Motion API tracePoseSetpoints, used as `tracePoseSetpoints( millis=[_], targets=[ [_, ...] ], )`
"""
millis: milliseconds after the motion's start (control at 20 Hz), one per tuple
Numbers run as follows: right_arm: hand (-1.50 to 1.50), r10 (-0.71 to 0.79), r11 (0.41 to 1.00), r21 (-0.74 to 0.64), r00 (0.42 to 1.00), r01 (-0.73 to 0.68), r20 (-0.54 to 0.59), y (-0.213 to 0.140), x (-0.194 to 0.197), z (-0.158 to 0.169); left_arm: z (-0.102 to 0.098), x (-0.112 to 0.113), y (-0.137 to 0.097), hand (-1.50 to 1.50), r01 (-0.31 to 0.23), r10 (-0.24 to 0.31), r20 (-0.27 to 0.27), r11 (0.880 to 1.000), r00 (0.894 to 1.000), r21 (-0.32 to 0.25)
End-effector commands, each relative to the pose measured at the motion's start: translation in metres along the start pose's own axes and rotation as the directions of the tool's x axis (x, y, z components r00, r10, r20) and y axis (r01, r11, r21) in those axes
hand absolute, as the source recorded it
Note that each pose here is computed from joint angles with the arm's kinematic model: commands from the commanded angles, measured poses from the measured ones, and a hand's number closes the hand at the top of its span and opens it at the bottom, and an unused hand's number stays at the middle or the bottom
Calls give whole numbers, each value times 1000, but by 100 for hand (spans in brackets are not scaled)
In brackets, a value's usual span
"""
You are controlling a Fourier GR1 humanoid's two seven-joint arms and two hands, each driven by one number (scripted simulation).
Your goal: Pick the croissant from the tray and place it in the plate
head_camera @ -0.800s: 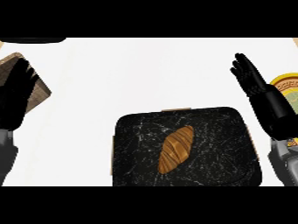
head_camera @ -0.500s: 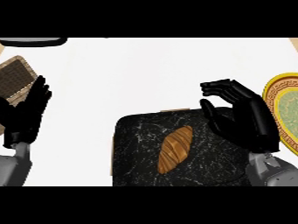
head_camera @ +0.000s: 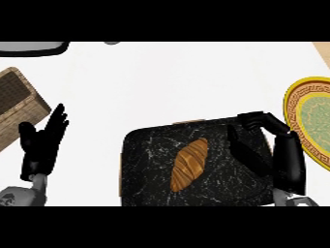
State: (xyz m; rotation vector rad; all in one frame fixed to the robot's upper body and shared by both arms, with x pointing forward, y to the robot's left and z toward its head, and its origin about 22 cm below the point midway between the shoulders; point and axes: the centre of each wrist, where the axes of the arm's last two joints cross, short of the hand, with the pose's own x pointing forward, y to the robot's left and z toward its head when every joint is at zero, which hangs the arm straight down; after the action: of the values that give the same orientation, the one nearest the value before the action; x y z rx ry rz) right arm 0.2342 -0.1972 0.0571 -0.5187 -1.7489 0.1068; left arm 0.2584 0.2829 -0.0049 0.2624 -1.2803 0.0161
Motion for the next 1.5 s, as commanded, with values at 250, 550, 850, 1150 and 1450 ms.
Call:
tracePoseSetpoints(
  millis=[250, 550, 850, 1150, 1450],
  targets=[
    [-150, 8, 984, 175, 997, -21, 74, 41, -15, 90, 12, 4, -22, 0, 15, -15, 1, 998, 1000, -57],
    [-150, 395, 899, 189, 918, -396, 44, 9, -9, 64, 16, -5, -29, 0, 42, -42, 5, 998, 999, -45],
    [-150, 556, 773, 366, 831, -519, 3, 2, 42, 49, 12, -7, -22, 0, 43, -42, 22, 998, 999, -46],
    [-150, 631, 654, 587, 772, -477, -76, 29, 60, 35, 12, -1, -35, 0, 10, -10, 4, 999, 1000, -52],
    [-150, 660, 617, 645, 744, -451, -111, 50, 62, 22, 22, 10, -34, 0, 18, -18, -1, 999, 1000, -37]
  ],
)
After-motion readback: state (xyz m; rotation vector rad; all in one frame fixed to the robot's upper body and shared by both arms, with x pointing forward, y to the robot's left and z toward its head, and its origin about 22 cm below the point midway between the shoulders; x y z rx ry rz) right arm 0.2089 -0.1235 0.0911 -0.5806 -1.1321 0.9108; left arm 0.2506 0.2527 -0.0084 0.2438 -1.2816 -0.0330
